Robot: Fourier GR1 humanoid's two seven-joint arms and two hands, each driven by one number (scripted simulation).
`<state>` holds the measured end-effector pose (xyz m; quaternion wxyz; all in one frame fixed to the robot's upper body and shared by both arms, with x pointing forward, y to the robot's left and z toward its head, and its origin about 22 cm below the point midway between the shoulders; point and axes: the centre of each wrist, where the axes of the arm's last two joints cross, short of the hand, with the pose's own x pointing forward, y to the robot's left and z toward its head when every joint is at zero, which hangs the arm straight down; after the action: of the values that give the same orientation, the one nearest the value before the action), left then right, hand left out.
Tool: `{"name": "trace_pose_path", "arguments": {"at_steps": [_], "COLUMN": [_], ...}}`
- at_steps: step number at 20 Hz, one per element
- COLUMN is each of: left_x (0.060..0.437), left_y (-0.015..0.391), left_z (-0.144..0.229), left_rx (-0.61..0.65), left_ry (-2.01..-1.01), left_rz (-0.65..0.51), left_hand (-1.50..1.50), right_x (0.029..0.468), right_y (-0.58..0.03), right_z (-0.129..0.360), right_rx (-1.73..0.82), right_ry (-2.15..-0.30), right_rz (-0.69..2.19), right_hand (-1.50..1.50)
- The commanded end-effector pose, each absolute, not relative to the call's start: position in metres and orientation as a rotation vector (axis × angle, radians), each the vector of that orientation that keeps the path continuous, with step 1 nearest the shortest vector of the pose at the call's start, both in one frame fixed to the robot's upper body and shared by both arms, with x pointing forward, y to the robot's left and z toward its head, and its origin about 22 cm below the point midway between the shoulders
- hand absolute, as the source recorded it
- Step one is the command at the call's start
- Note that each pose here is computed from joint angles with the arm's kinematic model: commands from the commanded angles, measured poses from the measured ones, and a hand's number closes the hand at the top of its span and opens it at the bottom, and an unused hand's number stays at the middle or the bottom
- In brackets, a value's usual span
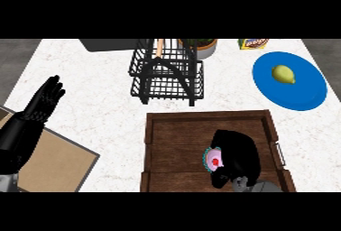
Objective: Pick the cupcake from the tray and place it in the tiered basket
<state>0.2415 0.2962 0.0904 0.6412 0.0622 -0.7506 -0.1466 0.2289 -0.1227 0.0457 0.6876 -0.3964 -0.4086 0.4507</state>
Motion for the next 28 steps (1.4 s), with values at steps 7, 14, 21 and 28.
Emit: {"name": "trace_pose_path", "arguments": {"at_steps": [7, 14, 21, 28], "left_x": [0.231, 0.231, 0.232, 0.236], "left_y": [0.268, 0.267, 0.260, 0.258], "left_z": [0.039, 0.031, 0.032, 0.032], "left_rx": [-0.033, -0.022, -0.031, -0.058], "left_ry": [-1.572, -1.548, -1.558, -1.559], "left_rz": [-0.220, -0.201, -0.226, -0.254], "left_hand": [0.00, 0.00, 0.00, 0.00], "right_x": [0.279, 0.297, 0.310, 0.330], "right_y": [-0.251, -0.269, -0.263, -0.239], "right_z": [0.059, 0.096, 0.163, 0.214], "right_rx": [-1.049, -0.892, -0.775, -0.723], "right_ry": [-0.938, -1.287, -1.606, -1.648], "right_rz": [1.054, 0.803, 0.698, 0.641], "right_hand": [1.50, 1.50, 1.50, 1.50]}}
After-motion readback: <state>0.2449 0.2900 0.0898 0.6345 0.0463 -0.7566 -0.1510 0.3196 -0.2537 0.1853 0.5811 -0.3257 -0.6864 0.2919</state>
